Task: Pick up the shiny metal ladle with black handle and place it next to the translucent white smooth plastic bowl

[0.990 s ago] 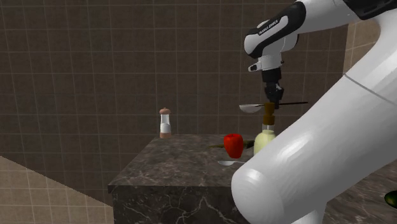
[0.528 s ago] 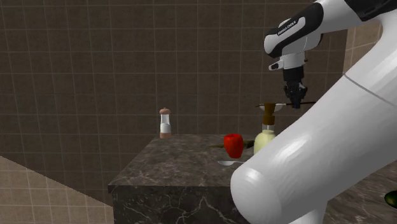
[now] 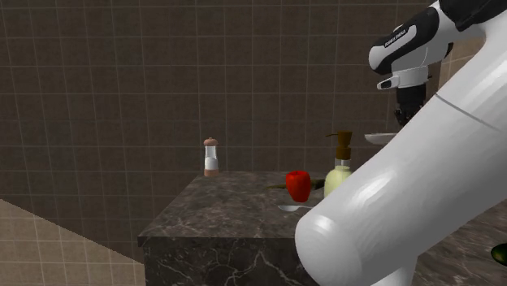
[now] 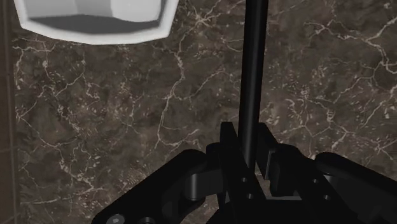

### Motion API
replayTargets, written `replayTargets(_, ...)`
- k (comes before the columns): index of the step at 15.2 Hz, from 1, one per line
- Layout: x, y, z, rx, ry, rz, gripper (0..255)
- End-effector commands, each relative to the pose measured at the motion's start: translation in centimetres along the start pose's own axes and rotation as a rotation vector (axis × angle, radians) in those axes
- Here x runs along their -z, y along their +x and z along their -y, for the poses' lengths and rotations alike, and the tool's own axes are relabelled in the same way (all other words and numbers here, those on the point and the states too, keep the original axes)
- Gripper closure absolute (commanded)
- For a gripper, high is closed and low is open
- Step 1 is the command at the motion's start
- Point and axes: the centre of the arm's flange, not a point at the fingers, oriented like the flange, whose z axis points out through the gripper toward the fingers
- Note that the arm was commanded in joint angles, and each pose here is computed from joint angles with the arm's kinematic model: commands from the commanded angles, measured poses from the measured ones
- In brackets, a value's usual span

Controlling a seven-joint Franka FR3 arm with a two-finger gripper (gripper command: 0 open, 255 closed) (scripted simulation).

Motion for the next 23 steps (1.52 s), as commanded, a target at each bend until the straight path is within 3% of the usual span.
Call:
replayTargets(1,-0.7,-2.7,0.6,0.002,0.0,0.001,255)
replayTargets(4,-1.4,-6.2,1.3,0.002,0.0,0.001,255)
replayTargets(23,-11.1,-4.1,2.2,0.002,0.0,0.001,255)
